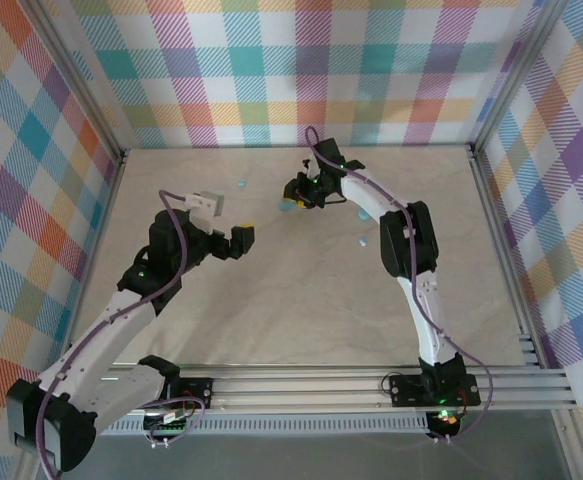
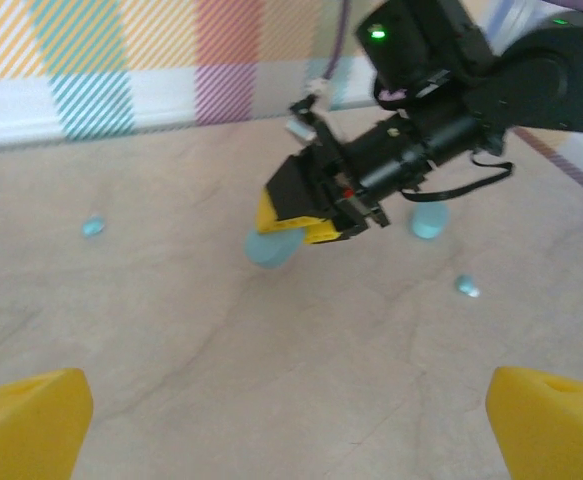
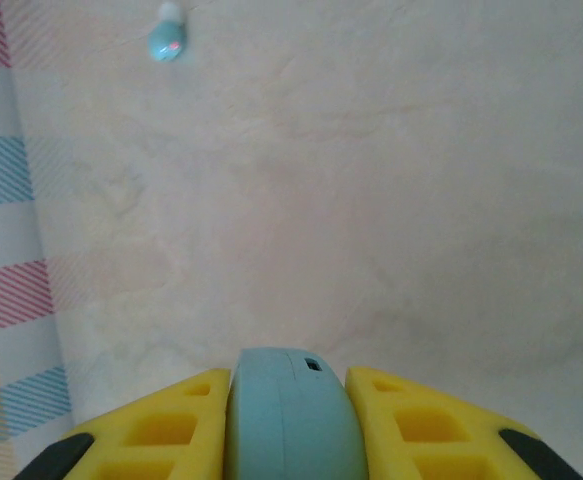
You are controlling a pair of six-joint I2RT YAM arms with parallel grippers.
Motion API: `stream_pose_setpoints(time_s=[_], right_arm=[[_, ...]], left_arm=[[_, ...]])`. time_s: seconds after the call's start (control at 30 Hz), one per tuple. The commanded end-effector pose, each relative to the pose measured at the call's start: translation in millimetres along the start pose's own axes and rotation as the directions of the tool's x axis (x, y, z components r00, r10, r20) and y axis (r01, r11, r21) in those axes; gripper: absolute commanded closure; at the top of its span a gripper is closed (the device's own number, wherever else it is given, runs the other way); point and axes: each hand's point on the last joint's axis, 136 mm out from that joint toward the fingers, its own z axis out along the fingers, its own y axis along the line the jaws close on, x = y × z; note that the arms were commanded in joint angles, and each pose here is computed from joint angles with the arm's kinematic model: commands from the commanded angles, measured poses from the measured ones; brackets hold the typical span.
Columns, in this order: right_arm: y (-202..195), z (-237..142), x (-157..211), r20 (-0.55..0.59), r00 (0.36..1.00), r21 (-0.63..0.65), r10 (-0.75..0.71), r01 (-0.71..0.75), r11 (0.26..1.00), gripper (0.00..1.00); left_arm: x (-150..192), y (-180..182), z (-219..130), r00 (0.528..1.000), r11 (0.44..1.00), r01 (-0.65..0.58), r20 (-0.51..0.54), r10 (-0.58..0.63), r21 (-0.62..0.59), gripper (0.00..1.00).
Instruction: Insert the wireless bluetooth earbuds into the charging case
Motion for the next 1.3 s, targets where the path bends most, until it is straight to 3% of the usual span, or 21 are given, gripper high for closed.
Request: stream_pose_setpoints(time_s=[0.0, 0.27, 0.37, 0.47, 0.57, 0.83, 1.27], right_arm=[[-4.8, 4.0, -12.1, -0.002, 1.0, 0.005, -0.023, 0.023, 1.0, 0.79], [-36.5, 22.2, -22.4, -0.013, 0.999, 0.019, 0.033, -0.032, 0.999, 0.76], [-44.2, 24.3, -19.7, -0.019, 0.999, 0.04, 0.038, -0.038, 0.998, 0.71], [-47.8, 24.3, -17.6, -0.024, 0.999, 0.054, 0.041, -0.039, 0.998, 0.6], [-46.4, 17.9, -18.1, -0.018, 0.999, 0.072, 0.034, -0.033, 0.997, 0.52], [-37.1, -18.0, -25.5, 0.042, 0.998, 0.17, -0.039, 0.032, 0.985, 0.47], [-28.6, -78.2, -30.8, 0.086, 0.982, 0.334, -0.169, 0.131, 0.933, 0.46]], left_arm=[[3.4, 22.3, 7.0, 0.994, 0.992, 0.112, 0.004, -0.112, -0.061, 0.0], [8.7, 43.3, 22.1, 0.983, 0.979, 0.173, -0.041, -0.178, -0.103, 0.0], [10.8, 48.5, 27.6, 0.979, 0.976, 0.181, -0.071, -0.191, -0.125, 0.0], [11.8, 54.9, 32.9, 0.976, 0.97, 0.188, -0.085, -0.202, -0.154, 0.0], [11.7, 60.6, 39.2, 0.971, 0.964, 0.196, -0.103, -0.217, -0.18, 0.0], [22.1, 74.2, 81.6, 0.92, 0.937, 0.249, -0.241, -0.308, -0.246, 0.01], [39.8, 107.2, 184.4, 0.834, 0.898, 0.266, -0.383, -0.396, -0.35, 0.25]])
